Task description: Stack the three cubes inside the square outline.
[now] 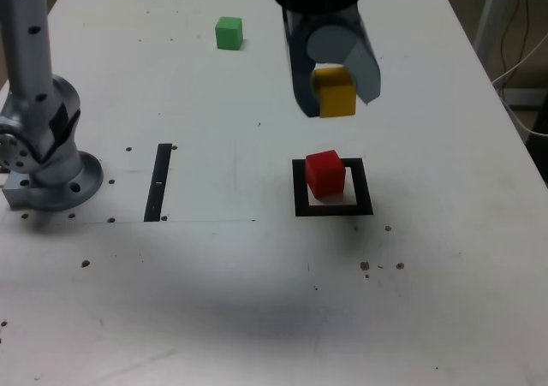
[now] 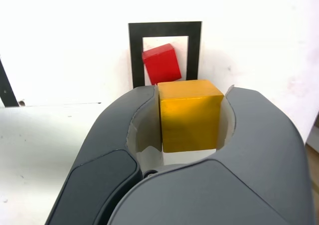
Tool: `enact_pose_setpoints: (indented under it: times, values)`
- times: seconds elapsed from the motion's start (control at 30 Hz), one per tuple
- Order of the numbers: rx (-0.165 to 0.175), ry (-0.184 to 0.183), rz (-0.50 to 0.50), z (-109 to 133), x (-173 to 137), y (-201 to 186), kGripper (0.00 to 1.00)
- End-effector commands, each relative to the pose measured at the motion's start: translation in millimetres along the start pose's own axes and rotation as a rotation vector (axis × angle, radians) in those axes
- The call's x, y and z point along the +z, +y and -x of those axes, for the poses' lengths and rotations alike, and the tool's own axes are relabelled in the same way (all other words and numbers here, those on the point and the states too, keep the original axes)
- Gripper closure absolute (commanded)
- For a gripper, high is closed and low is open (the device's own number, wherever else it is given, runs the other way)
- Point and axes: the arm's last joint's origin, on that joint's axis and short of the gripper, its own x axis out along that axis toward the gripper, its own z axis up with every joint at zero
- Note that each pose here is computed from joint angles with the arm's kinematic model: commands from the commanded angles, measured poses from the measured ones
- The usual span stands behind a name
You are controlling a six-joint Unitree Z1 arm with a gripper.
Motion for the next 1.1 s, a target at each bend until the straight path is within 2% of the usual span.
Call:
enact_pose_setpoints:
  times: [0.0,0.2,0.47,0.83,1.07]
  values:
    - [0.003,0.017,0.007,-7.4,1.4,-3.1,0.79]
    - [0.010,0.051,0.029,-26.2,3.3,-7.5,0.79]
    - [-0.007,0.077,0.069,-52.1,6.7,-13.7,0.79]
    - [0.031,0.101,0.086,-71.9,5.5,-15.0,0.78]
    - [0.037,0.102,0.089,-76.4,9.1,-16.1,0.76]
